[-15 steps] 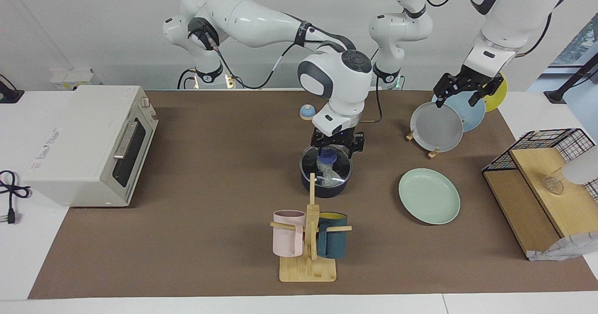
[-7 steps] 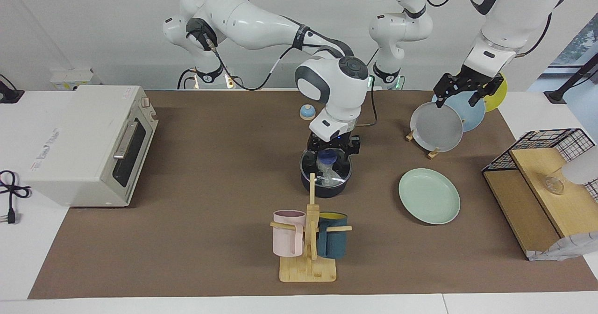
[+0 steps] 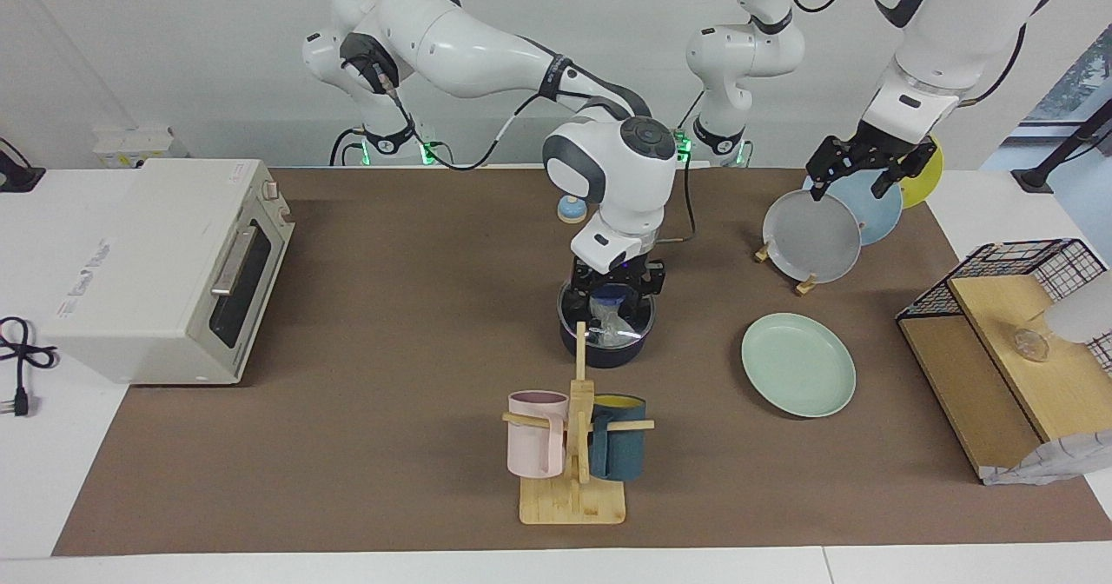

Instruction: Transfer vermicelli from pot to plate

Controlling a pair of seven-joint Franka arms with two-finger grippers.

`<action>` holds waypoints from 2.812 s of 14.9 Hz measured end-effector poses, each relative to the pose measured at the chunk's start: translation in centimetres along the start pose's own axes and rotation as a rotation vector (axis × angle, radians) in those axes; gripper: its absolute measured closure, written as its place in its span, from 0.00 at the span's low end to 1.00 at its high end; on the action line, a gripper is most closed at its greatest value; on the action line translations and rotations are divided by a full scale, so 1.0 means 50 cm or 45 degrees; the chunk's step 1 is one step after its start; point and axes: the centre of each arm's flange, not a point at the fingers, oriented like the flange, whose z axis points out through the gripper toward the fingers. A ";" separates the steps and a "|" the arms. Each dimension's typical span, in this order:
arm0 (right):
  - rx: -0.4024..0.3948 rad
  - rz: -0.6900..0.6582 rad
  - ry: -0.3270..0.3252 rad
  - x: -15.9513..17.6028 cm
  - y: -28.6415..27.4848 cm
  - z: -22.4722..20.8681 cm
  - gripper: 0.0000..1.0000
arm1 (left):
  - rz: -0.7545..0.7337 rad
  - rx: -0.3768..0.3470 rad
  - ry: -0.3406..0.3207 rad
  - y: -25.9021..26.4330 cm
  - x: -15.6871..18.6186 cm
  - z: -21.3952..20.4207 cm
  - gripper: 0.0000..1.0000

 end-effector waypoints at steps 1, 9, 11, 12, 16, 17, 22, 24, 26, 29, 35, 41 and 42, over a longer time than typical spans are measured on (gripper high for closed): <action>-0.001 -0.001 -0.001 -0.001 0.001 0.000 0.20 | 0.000 0.000 0.000 0.000 0.000 0.000 0.00; 0.000 -0.001 0.000 -0.002 0.004 -0.007 0.29 | -0.001 0.000 0.000 -0.001 0.000 0.000 0.00; 0.002 -0.004 0.000 -0.004 0.003 -0.009 0.28 | -0.001 0.000 0.000 -0.001 0.000 0.000 0.00; 0.003 -0.005 0.000 -0.005 0.002 -0.010 0.28 | -0.001 0.000 0.000 -0.001 0.000 0.000 0.00; 0.006 -0.010 0.000 -0.009 -0.002 -0.012 0.27 | -0.002 0.000 0.000 -0.002 0.000 0.000 0.00; 0.006 -0.010 0.000 -0.010 -0.002 -0.013 0.27 | -0.003 0.000 0.000 -0.002 0.000 0.000 0.00; 0.009 -0.017 -0.002 -0.015 -0.007 -0.013 0.07 | -0.006 0.000 0.000 -0.005 0.000 0.000 0.00; 0.011 -0.023 -0.003 -0.020 -0.012 -0.015 0.00 | -0.006 0.000 0.001 -0.005 0.000 0.000 0.00; 0.010 -0.025 -0.003 -0.022 -0.013 -0.015 0.02 | -0.006 0.000 0.001 -0.005 0.001 0.000 0.00; 0.001 -0.023 -0.007 -0.021 -0.010 -0.016 0.12 | -0.006 0.000 0.001 -0.005 0.001 0.000 0.00; -0.009 -0.039 -0.010 -0.019 -0.003 -0.018 0.34 | -0.006 0.000 0.002 -0.005 0.001 0.000 0.00; -0.009 -0.059 -0.011 -0.018 -0.003 -0.017 0.34 | -0.006 -0.001 0.007 -0.005 0.001 -0.001 0.00; -0.010 -0.071 -0.011 -0.018 -0.003 -0.018 0.34 | -0.006 -0.001 0.007 -0.005 0.002 -0.001 0.00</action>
